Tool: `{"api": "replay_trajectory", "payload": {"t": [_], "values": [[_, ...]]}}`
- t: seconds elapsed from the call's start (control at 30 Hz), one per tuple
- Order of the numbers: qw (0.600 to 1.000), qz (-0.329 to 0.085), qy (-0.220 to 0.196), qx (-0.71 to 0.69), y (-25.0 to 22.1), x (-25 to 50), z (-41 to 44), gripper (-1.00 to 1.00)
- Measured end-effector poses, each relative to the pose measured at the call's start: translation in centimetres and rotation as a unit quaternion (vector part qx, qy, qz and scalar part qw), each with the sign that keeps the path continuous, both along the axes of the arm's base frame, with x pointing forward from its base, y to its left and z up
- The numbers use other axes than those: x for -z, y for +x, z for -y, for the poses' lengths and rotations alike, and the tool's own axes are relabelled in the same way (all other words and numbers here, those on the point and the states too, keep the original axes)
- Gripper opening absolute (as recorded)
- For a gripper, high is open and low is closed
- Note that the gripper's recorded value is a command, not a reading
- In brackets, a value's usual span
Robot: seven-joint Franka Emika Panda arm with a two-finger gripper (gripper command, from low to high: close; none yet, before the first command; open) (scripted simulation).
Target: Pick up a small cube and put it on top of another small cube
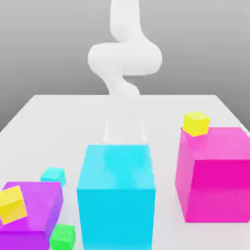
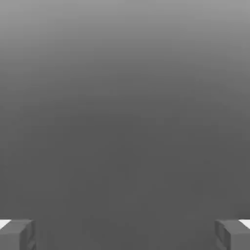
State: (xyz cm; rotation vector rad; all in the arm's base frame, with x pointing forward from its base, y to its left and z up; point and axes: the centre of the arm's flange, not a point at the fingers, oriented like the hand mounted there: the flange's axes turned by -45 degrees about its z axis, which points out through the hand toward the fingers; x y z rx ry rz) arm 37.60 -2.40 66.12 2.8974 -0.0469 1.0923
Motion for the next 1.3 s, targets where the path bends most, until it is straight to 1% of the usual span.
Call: {"api": "replay_trajectory", "payload": {"t": [0.13, 0.2, 0.3, 0.47, 0.67, 0.73, 0.9, 0.93, 1.17, 1.3], "values": [[0.996, -0.078, -0.025, 0.028, 3.4, 9.9, 5.4, 0.0], [0.992, -0.116, -0.03, 0.039, 3.9, 14.8, 8.2, 0.0], [0.984, -0.17, -0.03, 0.053, 3.3, 22.0, 12.1, 0.0], [0.965, -0.255, -0.009, 0.068, -0.8, 33.3, 17.3, 0.0], [0.937, -0.338, 0.048, 0.076, -9.2, 44.8, 20.0, 0.0], [0.934, -0.345, 0.054, 0.073, -10.0, 47.0, 19.9, 0.0], [0.933, -0.349, 0.055, 0.075, -10.4, 51.5, 20.0, 0.0], [0.933, -0.349, 0.055, 0.074, -10.5, 52.3, 19.9, -1.0], [0.932, -0.349, 0.056, 0.074, -10.5, 52.6, 19.9, -1.0], [0.933, -0.349, 0.057, 0.074, -10.4, 49.7, 20.0, -1.0]]}}
